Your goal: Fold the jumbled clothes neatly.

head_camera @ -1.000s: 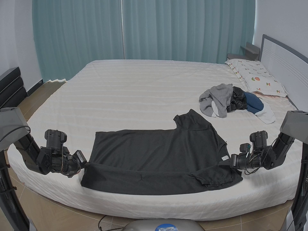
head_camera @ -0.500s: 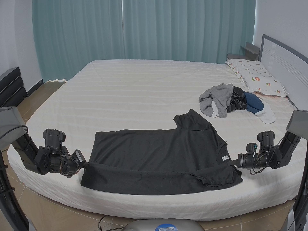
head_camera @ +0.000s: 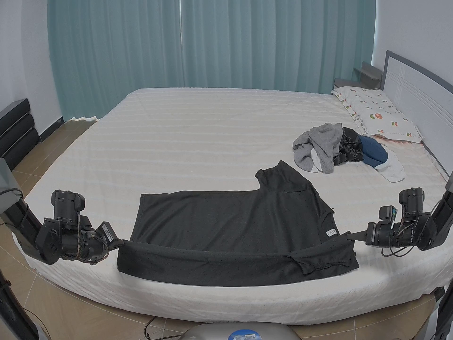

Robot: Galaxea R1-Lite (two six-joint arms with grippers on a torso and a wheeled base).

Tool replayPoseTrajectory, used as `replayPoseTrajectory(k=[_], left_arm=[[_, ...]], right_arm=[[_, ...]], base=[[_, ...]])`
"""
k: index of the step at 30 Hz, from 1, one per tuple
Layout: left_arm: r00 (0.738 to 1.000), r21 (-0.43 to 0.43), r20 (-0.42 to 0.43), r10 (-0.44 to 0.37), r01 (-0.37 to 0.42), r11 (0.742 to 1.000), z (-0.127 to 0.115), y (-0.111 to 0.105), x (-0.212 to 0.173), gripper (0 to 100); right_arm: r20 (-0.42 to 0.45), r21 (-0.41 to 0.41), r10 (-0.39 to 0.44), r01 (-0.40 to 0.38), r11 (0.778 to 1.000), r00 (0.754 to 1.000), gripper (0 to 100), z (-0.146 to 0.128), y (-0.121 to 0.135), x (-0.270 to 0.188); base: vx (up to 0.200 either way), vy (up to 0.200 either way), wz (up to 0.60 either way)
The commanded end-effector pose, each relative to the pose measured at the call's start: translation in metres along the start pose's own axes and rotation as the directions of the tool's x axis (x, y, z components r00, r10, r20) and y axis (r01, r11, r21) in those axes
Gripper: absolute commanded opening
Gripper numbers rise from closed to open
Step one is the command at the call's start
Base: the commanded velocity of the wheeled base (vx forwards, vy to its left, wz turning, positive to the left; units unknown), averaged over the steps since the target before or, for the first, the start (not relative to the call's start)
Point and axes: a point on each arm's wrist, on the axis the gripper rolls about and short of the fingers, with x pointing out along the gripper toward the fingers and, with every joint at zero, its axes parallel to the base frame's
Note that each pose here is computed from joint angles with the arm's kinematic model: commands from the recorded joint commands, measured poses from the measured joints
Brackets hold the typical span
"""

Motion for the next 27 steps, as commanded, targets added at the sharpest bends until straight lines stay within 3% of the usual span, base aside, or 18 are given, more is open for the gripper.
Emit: replayPoseTrajectory(k=[1, 12, 18, 27], left_arm=[[0.999, 0.007, 0.031, -0.024, 0.024, 1.0, -0.004, -0.002, -0.021, 0], [0.999, 0.004, 0.027, -0.02, 0.02, 1.0, -0.016, 0.003, -0.037, 0], [1.0, -0.011, -0.016, 0.009, -0.009, 1.0, -0.02, 0.003, -0.045, 0], [0.999, -0.034, -0.019, 0.026, -0.027, 0.999, -0.006, 0.002, -0.033, 0]], right_arm=[[0.048, -0.027, 0.009, -0.007, 1.0, 0.999, 0, 0.001, 0.014, -0.023], [0.075, -0.052, 0.025, -0.021, 0.998, 0.997, 0, -0.003, 0.028, -0.041], [0.062, -0.038, 0.016, -0.013, 0.999, 0.998, 0, -0.009, 0.027, -0.042], [0.051, -0.033, 0.006, -0.004, 0.999, 0.999, 0, -0.007, 0.022, -0.035]], base=[[0.0, 0.0, 0.0], [0.0, 0.0, 0.0], [0.0, 0.0, 0.0], [0.0, 0.0, 0.0]])
